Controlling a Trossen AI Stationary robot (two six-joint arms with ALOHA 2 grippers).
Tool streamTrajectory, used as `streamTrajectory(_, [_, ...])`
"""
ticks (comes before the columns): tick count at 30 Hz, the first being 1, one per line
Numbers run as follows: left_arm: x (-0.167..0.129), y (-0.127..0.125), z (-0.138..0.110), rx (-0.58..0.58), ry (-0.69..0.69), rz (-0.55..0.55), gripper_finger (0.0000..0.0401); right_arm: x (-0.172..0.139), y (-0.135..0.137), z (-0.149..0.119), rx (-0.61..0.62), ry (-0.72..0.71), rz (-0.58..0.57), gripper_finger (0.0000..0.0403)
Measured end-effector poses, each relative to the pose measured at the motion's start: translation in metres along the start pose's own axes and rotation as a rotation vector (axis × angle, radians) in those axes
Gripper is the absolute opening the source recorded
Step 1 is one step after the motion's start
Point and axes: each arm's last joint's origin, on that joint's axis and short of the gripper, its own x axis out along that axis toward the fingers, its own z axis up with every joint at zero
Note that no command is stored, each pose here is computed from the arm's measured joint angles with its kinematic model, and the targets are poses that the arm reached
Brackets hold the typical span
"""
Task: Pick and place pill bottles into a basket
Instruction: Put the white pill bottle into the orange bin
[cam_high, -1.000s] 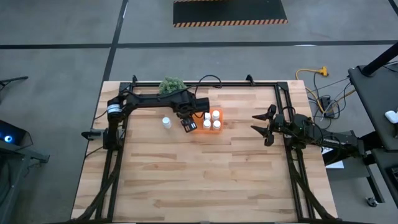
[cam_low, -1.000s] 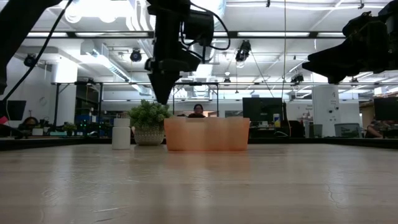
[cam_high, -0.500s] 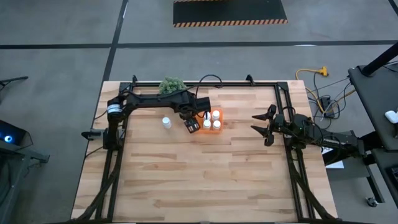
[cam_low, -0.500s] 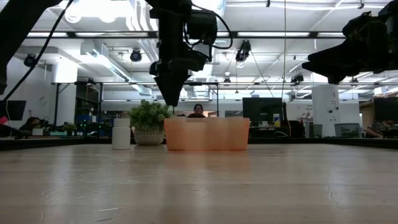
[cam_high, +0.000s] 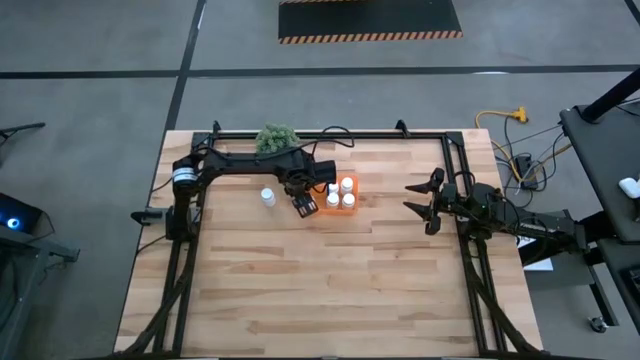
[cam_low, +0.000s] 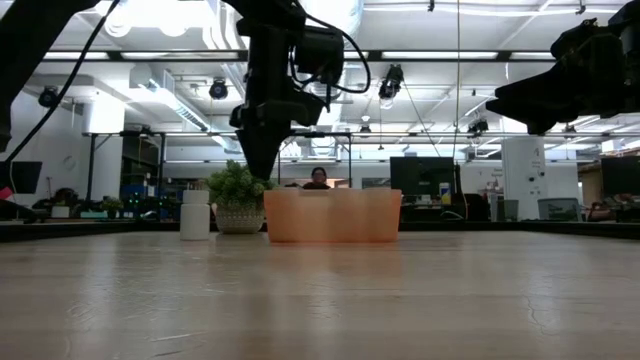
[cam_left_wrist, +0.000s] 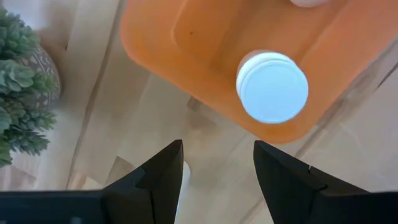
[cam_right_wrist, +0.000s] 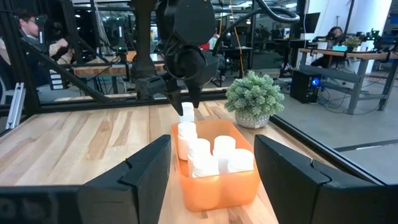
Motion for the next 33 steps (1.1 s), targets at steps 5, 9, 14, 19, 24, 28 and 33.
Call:
streamTrajectory(5, [0.0000,0.0003,-0.0013,0.000,0.014,0.002,0.0178,0.0000,0.0000,0.0000,0.000,0.000,0.000,0.0219])
streamTrajectory(9, [0.0000,0.0008,-0.0022,-0.021,0.023,0.007,0.0178,0.0000,0.0000,0.0000,0.000,0.000,0.000,0.0219])
streamTrajectory(14, [-0.0001,0.0014,-0.0037,-0.049,0.038,0.016,0.0178,0.0000,0.0000,0.0000,0.000,0.000,0.000,0.0219])
streamTrajectory(19, [-0.0001,0.0010,-0.0033,-0.082,0.032,0.014,0.0178,0.0000,0.0000,0.0000,0.000,0.000,0.000,0.0219])
streamTrajectory(24, [-0.0001,0.0012,-0.0033,-0.200,0.032,0.017,0.0178,0.0000,0.0000,0.0000,0.000,0.000,0.000,0.0219])
streamTrajectory(28, [-0.0001,0.0012,-0.0031,-0.206,0.031,0.016,0.0178,0.0000,0.0000,0.0000,0.000,0.000,0.000,0.0219])
streamTrajectory(33, [-0.0002,0.0024,-0.0043,-0.203,0.035,0.044,0.0178,0.0000,0.0000,0.0000,0.000,0.000,0.000,0.0219])
